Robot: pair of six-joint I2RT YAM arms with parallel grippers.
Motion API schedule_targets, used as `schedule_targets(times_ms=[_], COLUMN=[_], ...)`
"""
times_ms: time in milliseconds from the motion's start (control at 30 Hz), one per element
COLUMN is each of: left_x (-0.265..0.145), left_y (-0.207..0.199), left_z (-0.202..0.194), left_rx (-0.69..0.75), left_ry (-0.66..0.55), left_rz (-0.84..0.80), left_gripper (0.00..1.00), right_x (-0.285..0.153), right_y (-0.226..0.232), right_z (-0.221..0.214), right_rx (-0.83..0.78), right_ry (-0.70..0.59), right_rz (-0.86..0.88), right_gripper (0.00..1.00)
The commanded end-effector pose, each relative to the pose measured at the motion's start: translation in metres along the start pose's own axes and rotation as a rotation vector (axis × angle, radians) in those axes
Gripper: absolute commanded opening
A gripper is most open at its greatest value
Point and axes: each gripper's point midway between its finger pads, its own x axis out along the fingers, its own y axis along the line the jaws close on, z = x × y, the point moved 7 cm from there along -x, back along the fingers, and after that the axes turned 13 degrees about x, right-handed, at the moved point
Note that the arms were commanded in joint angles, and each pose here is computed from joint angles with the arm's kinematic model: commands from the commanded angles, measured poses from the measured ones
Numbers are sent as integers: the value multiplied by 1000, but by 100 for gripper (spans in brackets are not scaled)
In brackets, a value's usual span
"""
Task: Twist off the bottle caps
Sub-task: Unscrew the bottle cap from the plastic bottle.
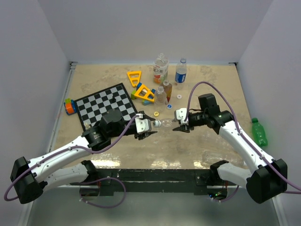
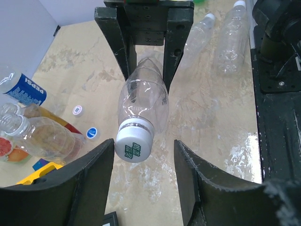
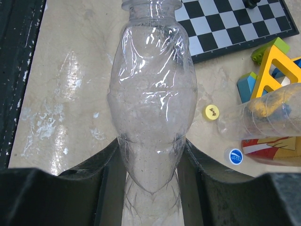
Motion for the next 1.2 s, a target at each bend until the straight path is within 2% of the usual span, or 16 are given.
schedule_targets(times_ms=[0,100,200,267,333,400,567,633,700,767,833,1000,1167], left_x=[5,8,9,9,9,8,5,6,8,9,8,6,3], left_y=[9,9,9,9,12,14,9,3,2,4,8,21,19], left_z=[9,6,4,6,8,10,17,17,16,16,21,47,46], left_rx=[37,33,23,4,-60,-184,-825,-1038,-1179,-1282,-1364,-1463,-1545], left_ry=[-44,-32,-20,-21,-13,2,53,115,181,215,197,99,109], left_rz=[26,20,17,25,54,107,283,304,341,390,427,434,449], left_gripper=[55,49,36,22,0,0,0,0,0,0,0,0,0], right_x=[1,1,0,1,1,0,1,2,2,1,1,1,0], right_y=[1,1,1,1,1,1,1,1,0,0,1,1,2], right_z=[5,5,6,5,5,6,5,4,4,4,4,4,6], right_rx=[-18,-16,-21,-19,-17,-19,-14,-13,-10,-13,-13,-14,-20], right_ry=[-28,-28,-29,-28,-28,-28,-27,-25,-23,-23,-24,-25,-28], right_rz=[18,18,16,17,17,15,16,20,20,20,20,19,17], right_gripper=[13,13,13,13,13,13,13,13,13,13,13,13,13])
